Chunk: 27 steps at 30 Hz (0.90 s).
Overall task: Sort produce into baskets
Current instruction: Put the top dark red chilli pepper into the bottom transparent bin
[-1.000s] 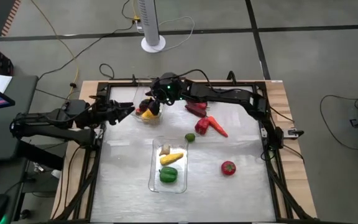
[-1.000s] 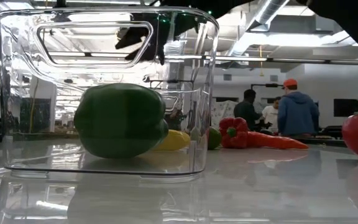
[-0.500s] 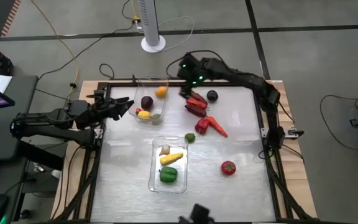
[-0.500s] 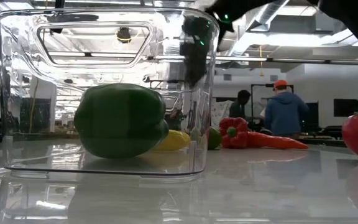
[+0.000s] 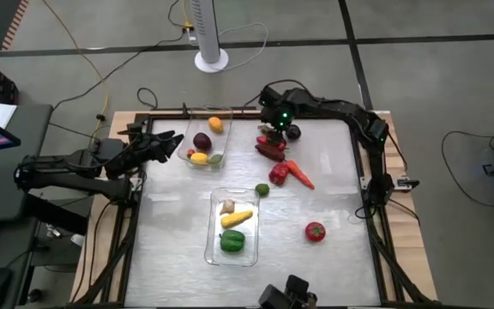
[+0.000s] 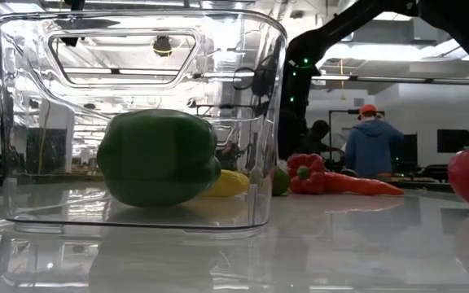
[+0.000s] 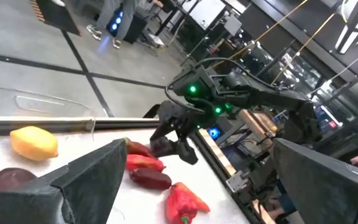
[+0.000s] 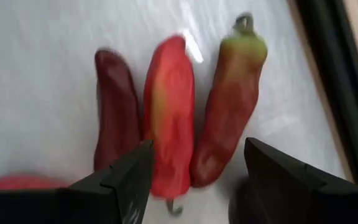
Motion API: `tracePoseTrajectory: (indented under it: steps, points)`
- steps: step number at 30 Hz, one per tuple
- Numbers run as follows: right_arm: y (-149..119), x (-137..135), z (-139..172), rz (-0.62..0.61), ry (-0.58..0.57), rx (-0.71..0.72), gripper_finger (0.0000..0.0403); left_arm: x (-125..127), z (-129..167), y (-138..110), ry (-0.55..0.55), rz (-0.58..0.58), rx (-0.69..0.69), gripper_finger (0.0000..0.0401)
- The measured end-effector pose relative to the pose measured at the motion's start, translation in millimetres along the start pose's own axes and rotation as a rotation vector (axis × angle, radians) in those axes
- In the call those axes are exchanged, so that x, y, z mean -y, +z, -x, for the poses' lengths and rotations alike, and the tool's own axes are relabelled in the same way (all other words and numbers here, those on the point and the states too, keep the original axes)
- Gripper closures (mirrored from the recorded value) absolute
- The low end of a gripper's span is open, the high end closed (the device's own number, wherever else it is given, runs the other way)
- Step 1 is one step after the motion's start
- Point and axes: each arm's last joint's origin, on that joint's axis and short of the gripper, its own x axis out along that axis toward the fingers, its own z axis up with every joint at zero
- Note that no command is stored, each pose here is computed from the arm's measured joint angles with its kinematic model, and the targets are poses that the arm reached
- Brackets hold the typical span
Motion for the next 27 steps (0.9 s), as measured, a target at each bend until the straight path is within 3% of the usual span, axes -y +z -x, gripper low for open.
tracePoseTrajectory:
  steps: [13,23,27]
  points:
    - [9,15,-16,-0.024,-0.111,0.191,0.0127,2,-8,-7,0.026,0.035,-0.02,0.0015]
    - [-1,16,-53,-0.013,-0.059,0.04,0.0127,3,-11,-9,0.024,0.064,-0.03,0.0015]
    - [-4,17,-57,-0.007,-0.052,0.003,0.0146,3,-10,-9,0.023,0.074,-0.031,0.0015]
